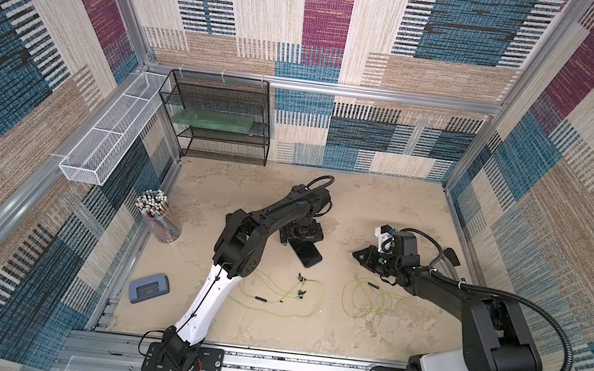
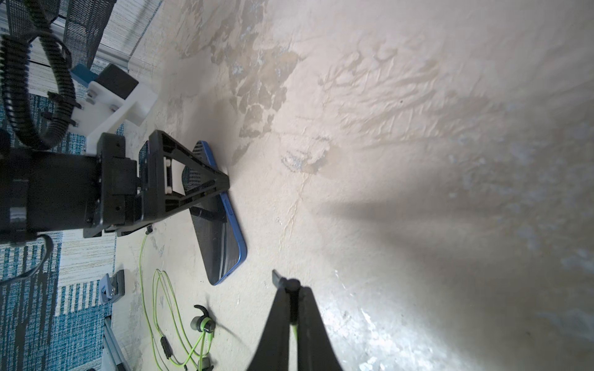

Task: Plug wired earphones into phones
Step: Move the phone to the center of the board, then pick up the phone at the center of the board.

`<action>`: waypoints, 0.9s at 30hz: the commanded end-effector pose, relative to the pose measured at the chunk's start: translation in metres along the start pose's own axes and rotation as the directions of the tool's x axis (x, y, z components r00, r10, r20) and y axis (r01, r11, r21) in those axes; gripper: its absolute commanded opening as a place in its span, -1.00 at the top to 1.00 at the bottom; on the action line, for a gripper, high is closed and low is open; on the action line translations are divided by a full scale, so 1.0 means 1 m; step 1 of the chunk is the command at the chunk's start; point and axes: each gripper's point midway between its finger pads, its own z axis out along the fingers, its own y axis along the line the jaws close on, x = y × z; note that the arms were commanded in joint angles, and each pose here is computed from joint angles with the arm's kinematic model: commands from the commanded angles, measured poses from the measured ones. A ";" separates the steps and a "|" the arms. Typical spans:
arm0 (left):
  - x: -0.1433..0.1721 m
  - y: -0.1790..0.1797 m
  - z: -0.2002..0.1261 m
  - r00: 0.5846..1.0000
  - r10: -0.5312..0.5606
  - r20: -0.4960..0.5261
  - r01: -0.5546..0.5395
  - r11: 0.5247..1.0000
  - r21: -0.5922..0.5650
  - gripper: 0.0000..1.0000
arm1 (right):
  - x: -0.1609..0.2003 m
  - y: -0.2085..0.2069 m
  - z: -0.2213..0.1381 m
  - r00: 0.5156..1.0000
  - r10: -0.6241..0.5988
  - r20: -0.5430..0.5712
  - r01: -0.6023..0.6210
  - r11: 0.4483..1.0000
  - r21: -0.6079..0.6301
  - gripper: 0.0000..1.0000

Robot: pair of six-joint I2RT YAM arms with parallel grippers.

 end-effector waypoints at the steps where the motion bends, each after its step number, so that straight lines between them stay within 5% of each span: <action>1: 0.020 0.005 -0.001 0.997 -0.055 -0.061 0.054 0.998 -0.016 -0.97 | -0.008 0.007 0.001 0.999 -0.033 0.023 0.034 0.999 -0.027 1.00; 12: 0.045 -0.029 0.020 0.943 -0.303 -0.139 0.319 0.941 0.112 -0.94 | -0.005 0.005 0.003 0.999 -0.032 0.014 0.033 0.999 -0.026 1.00; 27: 0.051 -0.023 0.056 0.921 -0.346 -0.181 0.358 0.933 0.033 -0.39 | -0.002 0.002 0.001 0.999 -0.041 0.011 0.041 0.999 -0.018 1.00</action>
